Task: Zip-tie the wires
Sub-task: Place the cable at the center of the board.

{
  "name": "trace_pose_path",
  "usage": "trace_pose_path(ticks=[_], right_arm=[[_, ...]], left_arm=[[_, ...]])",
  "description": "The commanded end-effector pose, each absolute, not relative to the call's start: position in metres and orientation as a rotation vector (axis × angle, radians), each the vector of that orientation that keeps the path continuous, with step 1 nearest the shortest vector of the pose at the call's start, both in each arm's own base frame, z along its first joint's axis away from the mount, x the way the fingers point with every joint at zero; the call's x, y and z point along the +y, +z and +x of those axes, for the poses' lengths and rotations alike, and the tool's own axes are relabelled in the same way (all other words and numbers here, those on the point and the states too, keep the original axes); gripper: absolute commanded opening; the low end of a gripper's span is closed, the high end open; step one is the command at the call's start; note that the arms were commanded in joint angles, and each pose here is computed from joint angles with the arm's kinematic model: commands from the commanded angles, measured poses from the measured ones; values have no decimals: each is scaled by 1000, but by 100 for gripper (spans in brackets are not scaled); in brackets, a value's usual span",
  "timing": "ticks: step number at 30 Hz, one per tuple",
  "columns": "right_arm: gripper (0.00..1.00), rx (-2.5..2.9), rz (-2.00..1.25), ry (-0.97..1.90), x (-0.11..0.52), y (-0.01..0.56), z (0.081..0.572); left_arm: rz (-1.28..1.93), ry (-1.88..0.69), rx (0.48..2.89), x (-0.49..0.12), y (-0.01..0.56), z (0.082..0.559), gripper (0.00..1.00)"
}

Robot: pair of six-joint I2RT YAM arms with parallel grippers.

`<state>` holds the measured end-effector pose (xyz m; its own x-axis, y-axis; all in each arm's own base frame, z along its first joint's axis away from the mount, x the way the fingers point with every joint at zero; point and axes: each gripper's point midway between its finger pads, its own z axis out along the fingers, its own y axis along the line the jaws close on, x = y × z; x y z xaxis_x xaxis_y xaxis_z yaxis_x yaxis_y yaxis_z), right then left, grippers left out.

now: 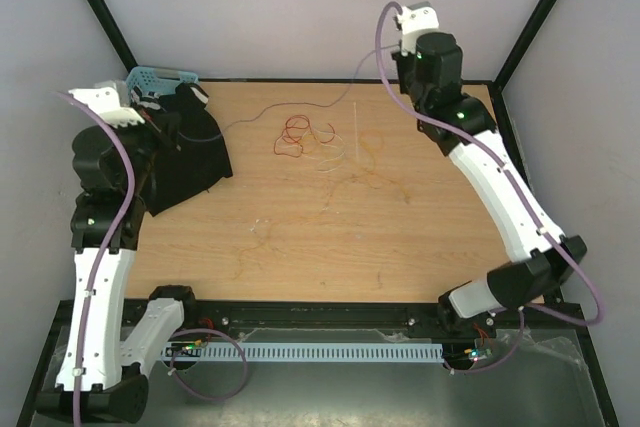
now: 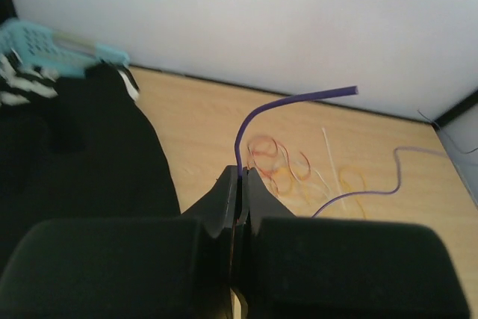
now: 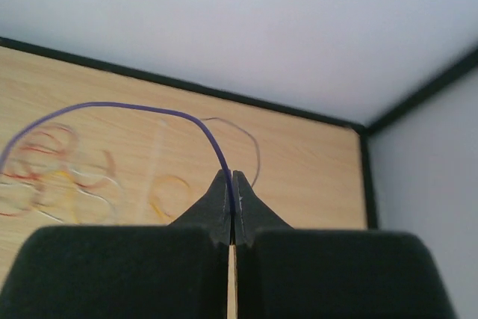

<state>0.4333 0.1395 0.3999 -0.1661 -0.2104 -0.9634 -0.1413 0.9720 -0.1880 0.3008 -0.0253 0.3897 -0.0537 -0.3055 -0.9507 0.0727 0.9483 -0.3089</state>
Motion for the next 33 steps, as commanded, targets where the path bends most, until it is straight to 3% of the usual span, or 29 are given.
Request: trace_pose_path(ticks=[1,7,17,25,33], right_arm=[[0,1814,-128,-444,57,389,393],[0,1974,-155,-568,31,329,354],[0,2386,-354,-332,63,160,307],[0,2525,-356,-226,83,109,302],[0,2585,-278,-386,64,83,299]], left_arm=[[-201,-472,1709,-53,348,289,0],[-240,-630,1870,-82,283,267,0],[-392,-737,2049,-100,194,230,0],[-471,-716,2176,-98,133,210,0],[-544,-748,2309,-106,78,186,0]])
